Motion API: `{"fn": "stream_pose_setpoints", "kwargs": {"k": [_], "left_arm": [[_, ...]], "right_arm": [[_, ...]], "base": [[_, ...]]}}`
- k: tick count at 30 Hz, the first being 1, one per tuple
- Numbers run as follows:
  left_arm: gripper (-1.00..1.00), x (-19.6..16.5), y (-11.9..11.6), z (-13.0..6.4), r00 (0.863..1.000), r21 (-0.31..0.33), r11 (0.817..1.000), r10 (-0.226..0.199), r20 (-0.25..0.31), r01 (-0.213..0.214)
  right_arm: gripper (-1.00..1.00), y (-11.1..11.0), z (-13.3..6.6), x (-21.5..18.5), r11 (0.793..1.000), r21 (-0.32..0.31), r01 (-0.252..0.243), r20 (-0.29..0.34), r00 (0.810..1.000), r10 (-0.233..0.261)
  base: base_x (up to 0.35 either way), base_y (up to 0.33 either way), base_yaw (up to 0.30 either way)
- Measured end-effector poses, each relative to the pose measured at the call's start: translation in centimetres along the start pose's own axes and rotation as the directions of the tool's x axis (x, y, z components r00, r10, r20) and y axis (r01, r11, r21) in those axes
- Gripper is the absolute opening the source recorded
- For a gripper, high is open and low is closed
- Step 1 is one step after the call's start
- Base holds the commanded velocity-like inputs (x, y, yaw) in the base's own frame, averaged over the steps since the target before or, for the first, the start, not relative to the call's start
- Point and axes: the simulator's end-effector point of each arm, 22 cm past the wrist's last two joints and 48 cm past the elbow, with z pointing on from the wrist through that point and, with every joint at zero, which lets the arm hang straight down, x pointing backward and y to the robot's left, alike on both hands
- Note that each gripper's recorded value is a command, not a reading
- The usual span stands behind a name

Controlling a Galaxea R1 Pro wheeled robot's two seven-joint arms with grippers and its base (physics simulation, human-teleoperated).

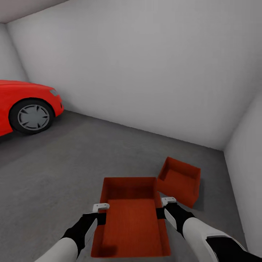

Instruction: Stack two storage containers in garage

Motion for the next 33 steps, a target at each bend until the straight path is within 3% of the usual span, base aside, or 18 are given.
{"fn": "stream_pose_setpoints", "kwargs": {"k": [33], "left_arm": [[-1.0,-0.03,-0.01,0.0,1.0,0.0,1.0,0.0,0.0,0.0]], "right_arm": [[-1.0,-0.01,0.0,-0.01,1.0,0.0,0.0,0.0,1.0,0.0]], "base": [[0.0,0.0,-0.262]]}}
